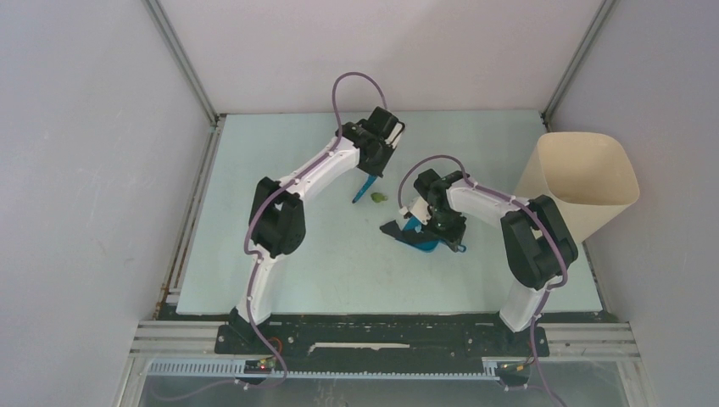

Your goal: Sweep away the paper scraps from the table

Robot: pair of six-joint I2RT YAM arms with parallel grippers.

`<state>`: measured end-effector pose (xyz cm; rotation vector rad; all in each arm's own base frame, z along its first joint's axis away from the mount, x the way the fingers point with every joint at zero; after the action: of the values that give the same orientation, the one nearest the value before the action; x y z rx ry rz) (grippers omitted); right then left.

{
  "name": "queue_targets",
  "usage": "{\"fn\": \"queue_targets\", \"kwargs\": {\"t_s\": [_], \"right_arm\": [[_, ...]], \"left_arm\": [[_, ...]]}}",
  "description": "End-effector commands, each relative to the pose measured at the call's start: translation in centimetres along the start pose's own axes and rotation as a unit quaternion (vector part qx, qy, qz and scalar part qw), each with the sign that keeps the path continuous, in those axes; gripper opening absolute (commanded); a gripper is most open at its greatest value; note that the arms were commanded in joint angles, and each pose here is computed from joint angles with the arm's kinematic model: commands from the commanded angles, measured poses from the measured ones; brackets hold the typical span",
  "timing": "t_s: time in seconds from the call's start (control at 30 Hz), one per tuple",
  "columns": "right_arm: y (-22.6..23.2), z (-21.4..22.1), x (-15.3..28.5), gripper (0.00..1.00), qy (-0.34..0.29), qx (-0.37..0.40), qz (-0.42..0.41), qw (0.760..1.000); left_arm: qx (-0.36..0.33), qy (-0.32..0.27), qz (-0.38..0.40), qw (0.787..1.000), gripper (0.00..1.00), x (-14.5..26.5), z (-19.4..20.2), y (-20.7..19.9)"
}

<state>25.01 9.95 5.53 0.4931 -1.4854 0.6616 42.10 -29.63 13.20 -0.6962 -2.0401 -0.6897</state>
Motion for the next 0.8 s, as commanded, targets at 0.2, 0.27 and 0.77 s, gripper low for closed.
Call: {"fn": "queue_targets", "kwargs": {"t_s": [0.2,0.27,0.77], "right_arm": [[0.5,-3.2,0.9,0.12,-0.038,-0.015,-0.024,0.999],[0.6,-3.4,0.8,0.12,-0.038,-0.015,-0.024,0.999],[1.4,-3.3,1.1,0.12,-0.047,-0.026,-0.056,0.997]], "left_arm": [[0.049,-0.057,0.127,0.989,0.0,3.8,-2.2,-7.9],[0.053,-0.07,0.14,0.986,0.0,4.6,-2.7,-8.8],[0.097,-0.13,0.176,0.971,0.0,8.5,-4.7,-10.8]]}}
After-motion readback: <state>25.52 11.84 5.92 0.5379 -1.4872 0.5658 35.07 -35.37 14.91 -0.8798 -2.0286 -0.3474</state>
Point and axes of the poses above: each gripper's point midway between its finger pads, its own x axis back along the fingers, its own y axis along the line the jaws close on, z = x × y, the point moved 2 cm from there along x, back along the fingers, and after that the axes turned 15 degrees about -x, right-handed, at the moved point
